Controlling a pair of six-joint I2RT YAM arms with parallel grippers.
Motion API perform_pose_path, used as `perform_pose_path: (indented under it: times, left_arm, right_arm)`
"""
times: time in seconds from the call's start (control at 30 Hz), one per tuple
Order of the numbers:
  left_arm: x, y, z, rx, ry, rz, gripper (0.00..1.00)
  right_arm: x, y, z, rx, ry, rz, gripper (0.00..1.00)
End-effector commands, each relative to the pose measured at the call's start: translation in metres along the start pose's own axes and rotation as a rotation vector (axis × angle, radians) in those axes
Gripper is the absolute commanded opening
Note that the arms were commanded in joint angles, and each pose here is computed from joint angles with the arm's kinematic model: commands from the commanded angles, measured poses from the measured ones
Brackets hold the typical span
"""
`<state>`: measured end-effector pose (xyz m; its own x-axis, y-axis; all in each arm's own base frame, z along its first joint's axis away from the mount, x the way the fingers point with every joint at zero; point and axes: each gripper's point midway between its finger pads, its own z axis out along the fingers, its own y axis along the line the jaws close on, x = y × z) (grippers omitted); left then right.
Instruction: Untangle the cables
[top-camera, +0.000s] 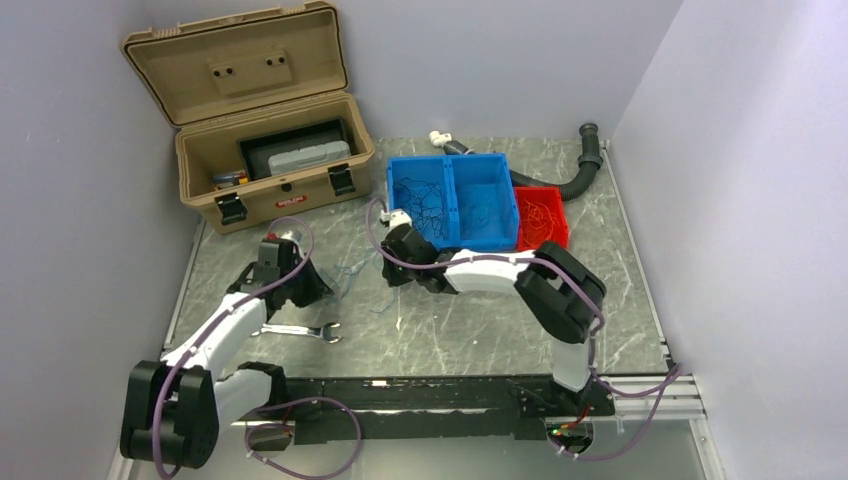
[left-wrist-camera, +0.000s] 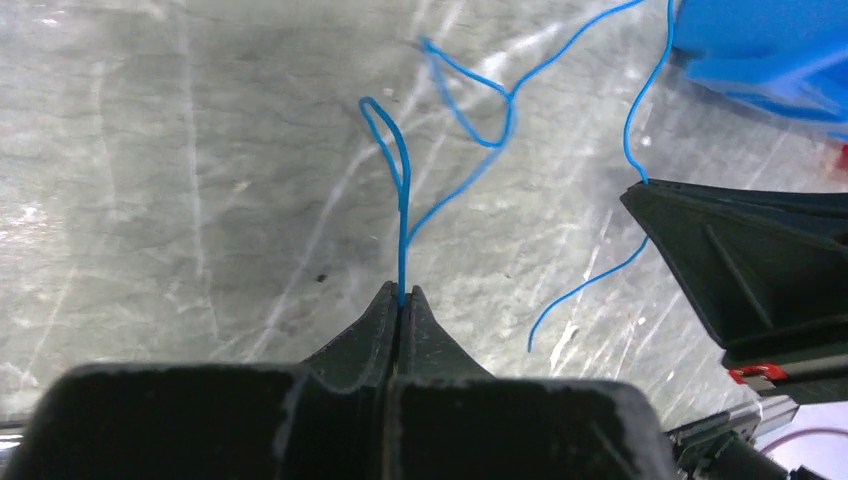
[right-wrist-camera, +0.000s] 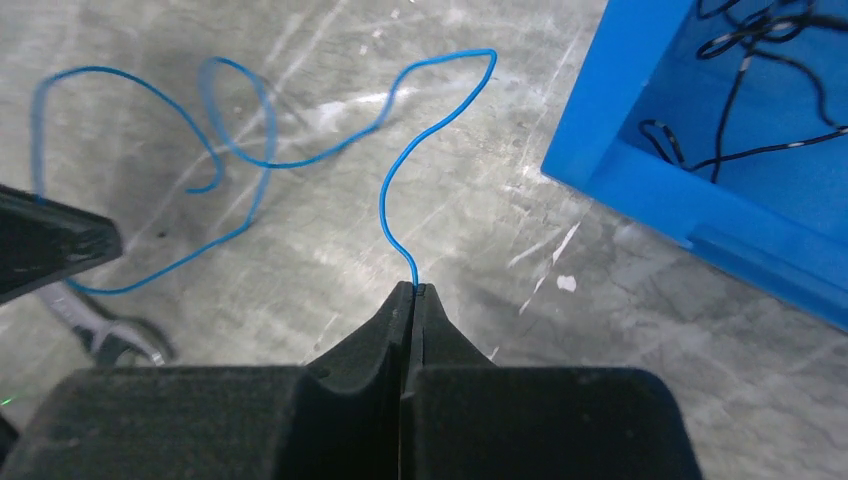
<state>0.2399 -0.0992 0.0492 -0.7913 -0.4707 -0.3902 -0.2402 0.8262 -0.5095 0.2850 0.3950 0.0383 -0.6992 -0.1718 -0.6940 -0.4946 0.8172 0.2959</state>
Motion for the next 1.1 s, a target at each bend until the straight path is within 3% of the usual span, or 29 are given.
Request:
perform_pose_path:
  times: [0.0, 0.2, 0.47, 0.8, 1.07]
  left_arm:
    - [-0.017, -0.046, -0.021, 0.117, -0.064, 0.132, 0.00]
    - [-0.029, -0.120, -0.054, 0.232, -0.108, 0.289, 0.00]
    - [-0.045, -0.239, -0.072, 0.490, -0.102, 0.452, 0.00]
    - [-0.043, -0.374, -0.001, 0.692, 0.018, 0.560, 0.00]
    - [-0.047, -0.422, 0.073, 0.674, 0.049, 0.585, 0.00]
  right_arm:
    - [-0.056, 0.026, -0.050, -0.082, -0.135, -0.024, 0.00]
    - [-0.099, 0.018, -0.107, -0.083, -0.230, 0.001, 0.00]
    - [-0.151, -0.054, -0.182, 0.048, -0.354, 0.106, 0.00]
    - [-0.171, -0.168, -0.228, 0.315, -0.451, 0.212, 0.00]
    - [-0.175, -0.232, -0.204, 0.397, -0.417, 0.277, 0.00]
